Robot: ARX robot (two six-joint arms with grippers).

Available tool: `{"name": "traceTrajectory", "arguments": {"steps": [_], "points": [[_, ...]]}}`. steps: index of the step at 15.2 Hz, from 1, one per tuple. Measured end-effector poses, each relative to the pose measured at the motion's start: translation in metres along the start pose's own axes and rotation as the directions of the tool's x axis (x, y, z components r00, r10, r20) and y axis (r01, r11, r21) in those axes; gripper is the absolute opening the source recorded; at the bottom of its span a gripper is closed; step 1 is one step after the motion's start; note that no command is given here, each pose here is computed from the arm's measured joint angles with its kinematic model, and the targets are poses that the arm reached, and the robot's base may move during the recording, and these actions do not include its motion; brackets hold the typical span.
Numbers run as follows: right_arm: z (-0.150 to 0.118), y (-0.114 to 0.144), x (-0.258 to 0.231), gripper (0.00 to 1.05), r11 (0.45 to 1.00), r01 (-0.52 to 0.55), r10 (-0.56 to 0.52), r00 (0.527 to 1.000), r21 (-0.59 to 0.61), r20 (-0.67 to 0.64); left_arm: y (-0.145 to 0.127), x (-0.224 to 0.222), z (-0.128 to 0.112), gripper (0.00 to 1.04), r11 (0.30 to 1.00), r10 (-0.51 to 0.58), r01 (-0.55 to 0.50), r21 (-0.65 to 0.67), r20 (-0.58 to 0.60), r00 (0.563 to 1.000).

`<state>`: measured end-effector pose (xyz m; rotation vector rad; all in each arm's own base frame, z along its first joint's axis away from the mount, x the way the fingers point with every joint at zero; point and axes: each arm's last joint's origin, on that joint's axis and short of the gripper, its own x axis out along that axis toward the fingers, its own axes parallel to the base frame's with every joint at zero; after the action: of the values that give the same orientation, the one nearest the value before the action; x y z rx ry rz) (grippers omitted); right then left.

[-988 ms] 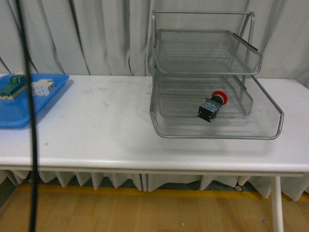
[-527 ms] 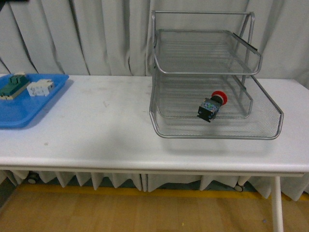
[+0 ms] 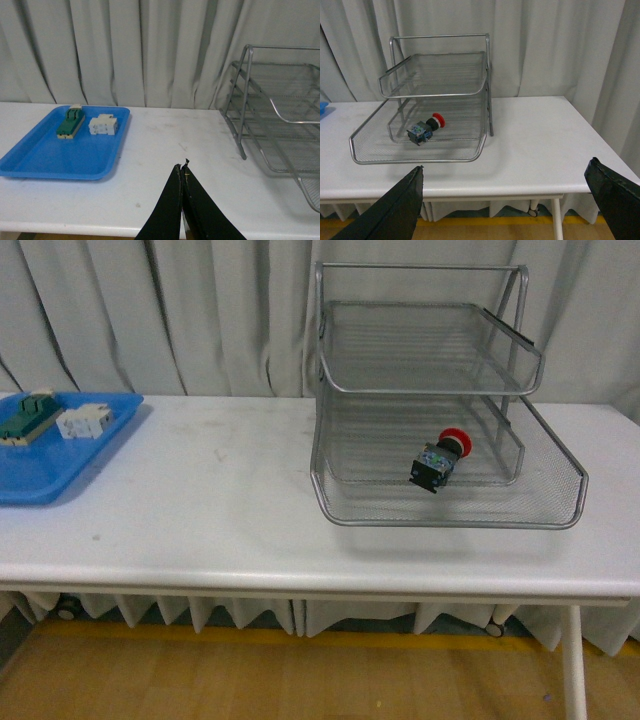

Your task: Place button on rack with both arms

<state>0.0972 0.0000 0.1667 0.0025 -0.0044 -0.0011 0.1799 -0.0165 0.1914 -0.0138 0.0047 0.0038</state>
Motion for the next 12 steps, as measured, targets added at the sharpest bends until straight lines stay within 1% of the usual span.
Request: {"name": "traceTrajectory", "arguments": {"steps": [3,4,5,9,10,11,12], "points": [[0.000,0.000,0.000,0.98,1.000,0.000,0.000,1.000,0.000,0.000,0.006,-0.015,-0.009,0.02,1.000,-0.001,0.001,0.001,-0.009,1.000],[0.000,0.000,0.000,0.98,1.000,0.000,0.000,1.000,0.000,0.000,0.014,-0.021,-0.011,0.02,1.000,-0.015,0.015,0.000,-0.010,1.000],[0.000,0.000,0.000,0.98,1.000,0.000,0.000,1.000,0.000,0.000,0.018,-0.025,-0.012,0.02,1.000,0.015,-0.015,-0.001,-0.006,1.000],[0.000,0.000,0.000,0.98,1.000,0.000,0.000,1.000,0.000,0.000,0.017,-0.038,-0.018,0.02,1.000,-0.006,0.006,0.000,-0.010,1.000],[0.000,0.000,0.000,0.98,1.000,0.000,0.000,1.000,0.000,0.000,0.017,-0.041,-0.022,0.02,1.000,-0.006,0.006,0.000,0.022,1.000],[0.000,0.000,0.000,0.98,1.000,0.000,0.000,1.000,0.000,0.000,0.017,-0.044,-0.027,0.02,1.000,-0.006,0.006,0.000,-0.015,1.000],[0.000,0.000,0.000,0.98,1.000,0.000,0.000,1.000,0.000,0.000,0.017,-0.047,-0.026,0.02,1.000,-0.005,0.005,0.000,-0.007,1.000]]}}
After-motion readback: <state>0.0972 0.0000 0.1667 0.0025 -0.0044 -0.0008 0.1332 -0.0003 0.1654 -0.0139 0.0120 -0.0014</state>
